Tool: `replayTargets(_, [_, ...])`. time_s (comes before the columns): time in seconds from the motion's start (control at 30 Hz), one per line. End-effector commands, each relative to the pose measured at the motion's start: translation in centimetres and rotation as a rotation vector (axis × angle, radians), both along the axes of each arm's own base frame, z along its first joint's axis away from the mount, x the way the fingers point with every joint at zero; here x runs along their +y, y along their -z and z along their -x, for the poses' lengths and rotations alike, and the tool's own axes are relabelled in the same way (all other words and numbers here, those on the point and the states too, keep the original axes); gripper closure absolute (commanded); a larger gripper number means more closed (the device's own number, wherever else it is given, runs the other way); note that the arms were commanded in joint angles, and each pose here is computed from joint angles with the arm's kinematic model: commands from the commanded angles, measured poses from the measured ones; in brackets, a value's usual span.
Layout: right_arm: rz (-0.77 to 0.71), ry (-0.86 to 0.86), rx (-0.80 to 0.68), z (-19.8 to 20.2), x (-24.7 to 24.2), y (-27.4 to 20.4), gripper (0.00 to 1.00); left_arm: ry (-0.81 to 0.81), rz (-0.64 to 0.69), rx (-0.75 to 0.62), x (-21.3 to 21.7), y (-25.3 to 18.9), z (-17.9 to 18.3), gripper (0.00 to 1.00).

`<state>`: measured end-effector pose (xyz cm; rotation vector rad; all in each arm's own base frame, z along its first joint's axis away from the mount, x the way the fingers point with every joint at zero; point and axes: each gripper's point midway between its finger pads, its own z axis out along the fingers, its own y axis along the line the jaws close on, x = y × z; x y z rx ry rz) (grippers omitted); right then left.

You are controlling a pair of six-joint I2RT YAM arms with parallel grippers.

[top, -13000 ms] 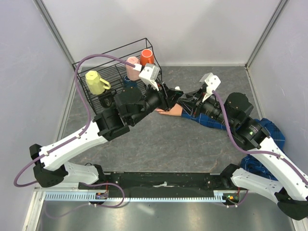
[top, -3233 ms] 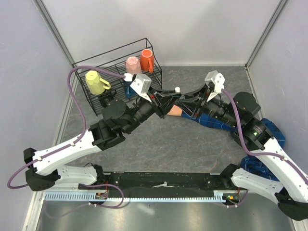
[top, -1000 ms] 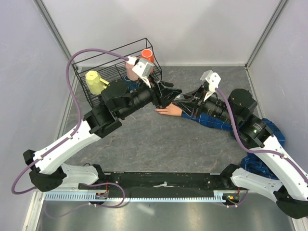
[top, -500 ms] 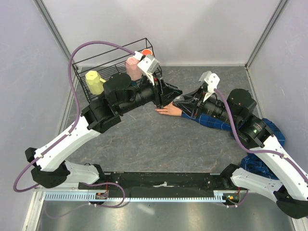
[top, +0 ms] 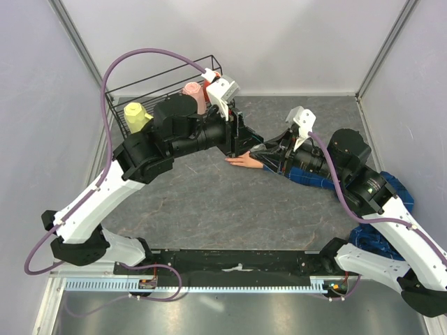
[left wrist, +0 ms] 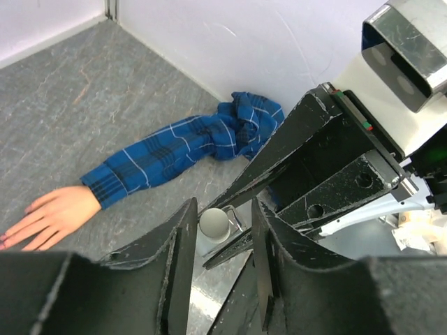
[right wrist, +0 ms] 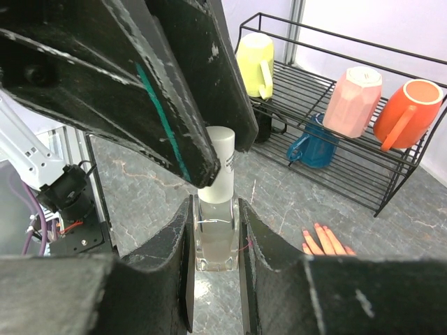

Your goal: Paint the nails

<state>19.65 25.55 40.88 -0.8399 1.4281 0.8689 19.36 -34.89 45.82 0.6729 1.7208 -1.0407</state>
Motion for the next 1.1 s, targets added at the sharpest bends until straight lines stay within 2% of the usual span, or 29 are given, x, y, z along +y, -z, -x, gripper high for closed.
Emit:
replayTargets(0.0, [-0.032,-0.03,-0.061,0.8,-0.1,-2.0,1.0,0.032,-0.053,-0.017,0.1,0.0,0.3,0.59])
replayTargets(0.37, [-0.031,-0.044,-0.06,1.0,0.0,-2.1,1.0,0.063,-0.095,-0.016,-0.2,0.2,0.4,0.75])
replayTargets(0.4, [-0.027,-0.044,-0.057,1.0,0.0,-2.0,1.0,0.067,-0.107,-0.021,-0.1,0.4,0.4,0.89])
replayTargets(0.43, [-0.028,-0.043,-0.056,1.0,0.0,-2.0,1.0,0.07,-0.109,-0.025,0.0,0.3,0.5,0.98])
replayTargets(0.5, [-0.023,-0.032,-0.05,0.8,-0.1,-1.9,0.98,0.074,-0.122,-0.041,0.2,0.4,0.5,0.98])
replayTargets(0.53, [-0.017,-0.028,-0.043,0.5,0.1,-1.7,0.93,0.074,-0.123,-0.05,0.3,0.3,0.6,0.98])
replayTargets(0.57, [-0.003,-0.017,-0.028,0.3,0.0,-1.2,0.75,0.052,-0.132,-0.056,0.6,0.4,0.1,0.98])
replayTargets(0.63, [0.016,0.004,-0.004,-0.2,0.0,-0.6,0.56,0.01,-0.148,-0.085,1.4,0.2,-0.4,0.98])
replayTargets(0.67, [0.033,0.033,0.014,-0.6,-0.3,0.1,0.39,-0.049,-0.169,-0.098,2.1,0.5,-1.3,0.98])
replayTargets(0.7, [0.044,0.044,0.025,-0.7,-0.5,0.7,0.31,-0.071,-0.177,-0.118,2.7,0.4,-1.5,0.98])
replayTargets(0.77, [0.058,0.088,0.044,-1.0,-1.1,1.6,0.15,-0.226,-0.236,-0.14,4.5,1.3,-3.8,0.98])
replayTargets(0.83, [0.068,0.124,0.062,-1.0,-1.8,2.8,0.03,-0.356,-0.289,-0.184,6.5,1.7,-5.6,0.98])
replayTargets(0.97, [0.074,0.219,0.105,-1.3,-3.6,4.5,0.02,-0.573,-0.407,-0.193,9.1,6.1,-8.7,0.98])
replayTargets(1.07, [0.062,0.263,0.125,-1.1,-4.5,5.2,0.02,-0.717,-0.402,-0.165,10.9,9.2,-10.5,0.98])
